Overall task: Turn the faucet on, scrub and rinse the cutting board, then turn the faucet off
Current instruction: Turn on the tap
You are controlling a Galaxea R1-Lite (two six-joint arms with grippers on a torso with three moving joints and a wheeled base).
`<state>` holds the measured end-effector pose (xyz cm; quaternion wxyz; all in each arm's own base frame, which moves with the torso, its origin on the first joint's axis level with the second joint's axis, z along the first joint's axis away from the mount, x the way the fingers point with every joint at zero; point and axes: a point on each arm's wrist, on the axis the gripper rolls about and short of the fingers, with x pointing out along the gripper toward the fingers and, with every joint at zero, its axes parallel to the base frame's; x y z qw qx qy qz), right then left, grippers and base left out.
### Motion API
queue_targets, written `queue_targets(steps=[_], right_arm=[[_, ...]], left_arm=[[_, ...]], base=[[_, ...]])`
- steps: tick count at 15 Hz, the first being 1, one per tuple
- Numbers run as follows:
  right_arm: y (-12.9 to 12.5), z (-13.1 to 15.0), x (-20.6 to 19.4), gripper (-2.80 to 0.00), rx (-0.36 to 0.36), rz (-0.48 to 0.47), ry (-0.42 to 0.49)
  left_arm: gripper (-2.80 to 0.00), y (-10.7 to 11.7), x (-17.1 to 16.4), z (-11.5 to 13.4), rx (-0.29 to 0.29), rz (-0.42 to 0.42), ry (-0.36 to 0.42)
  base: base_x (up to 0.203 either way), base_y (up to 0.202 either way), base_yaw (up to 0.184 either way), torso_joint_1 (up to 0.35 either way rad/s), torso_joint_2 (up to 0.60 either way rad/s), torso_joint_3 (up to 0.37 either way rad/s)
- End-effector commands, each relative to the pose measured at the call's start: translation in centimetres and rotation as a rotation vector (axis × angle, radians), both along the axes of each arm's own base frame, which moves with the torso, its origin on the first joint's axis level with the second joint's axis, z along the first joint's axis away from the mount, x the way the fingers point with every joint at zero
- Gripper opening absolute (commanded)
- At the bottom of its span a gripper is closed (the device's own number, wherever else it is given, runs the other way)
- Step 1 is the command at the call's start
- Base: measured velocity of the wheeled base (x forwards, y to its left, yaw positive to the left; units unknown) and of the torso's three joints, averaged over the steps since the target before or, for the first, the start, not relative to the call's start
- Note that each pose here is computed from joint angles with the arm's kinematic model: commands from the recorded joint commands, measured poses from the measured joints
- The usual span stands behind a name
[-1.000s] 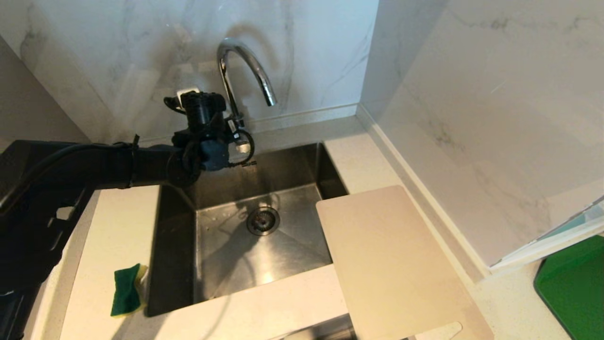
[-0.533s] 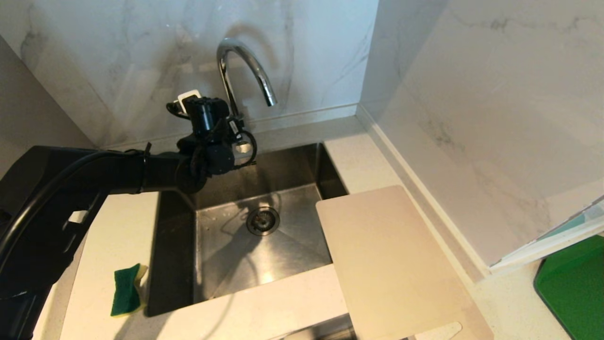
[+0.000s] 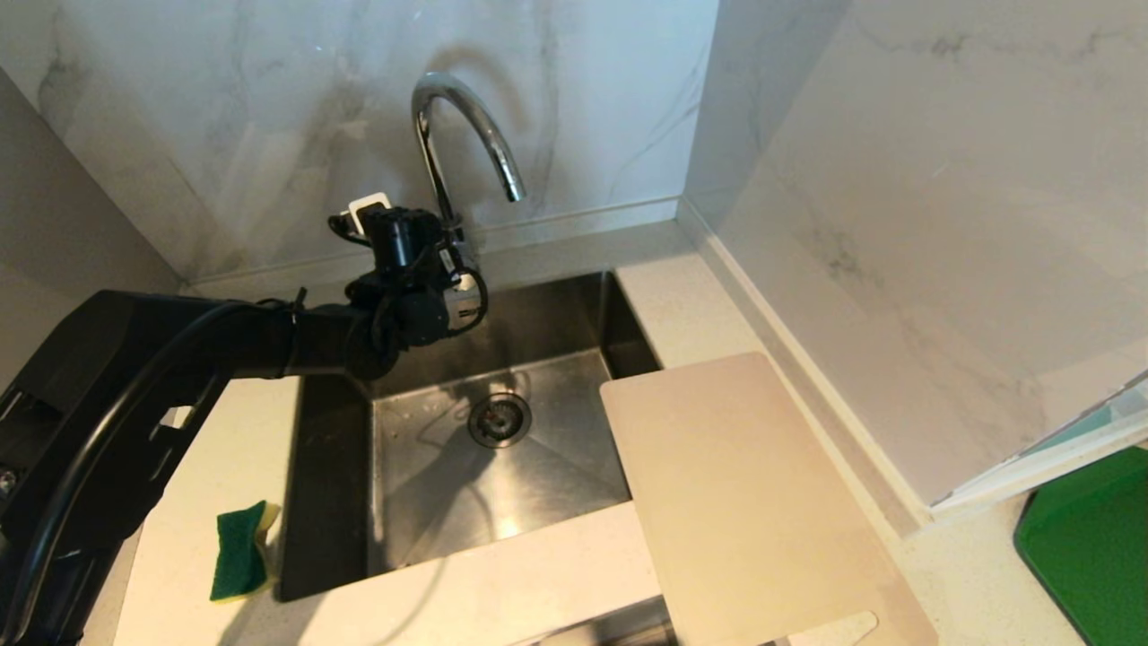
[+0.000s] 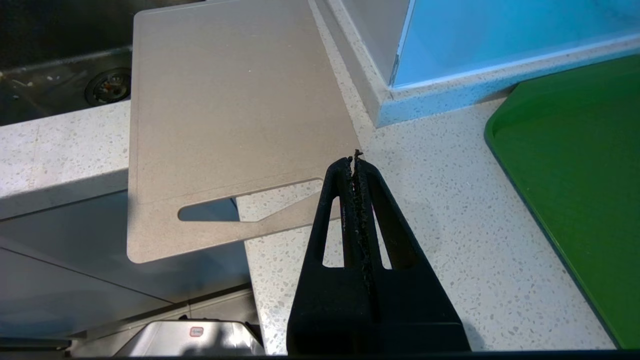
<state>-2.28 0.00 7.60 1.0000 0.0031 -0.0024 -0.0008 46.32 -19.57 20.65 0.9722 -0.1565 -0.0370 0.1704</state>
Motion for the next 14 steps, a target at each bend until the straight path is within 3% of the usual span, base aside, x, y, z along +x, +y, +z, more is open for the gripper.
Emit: queue_targets(steps=[1,14], right_arm=[[0.0,0.0,0.0,-2.80,0.000,0.000,-0.001],[0.0,0.0,0.0,-2.80,0.000,0.000,-0.001]], left_arm=[[0.00,0.6,0.7,-0.9,0.006,0.019,0.013],[0.00,3.1,1.6,-0.7,0.027,0.048,0.018]], base=[[0.000,0.000,0.000,0.000,0.00,0.000],[0.000,0.000,0.000,0.000,0.00,0.000]])
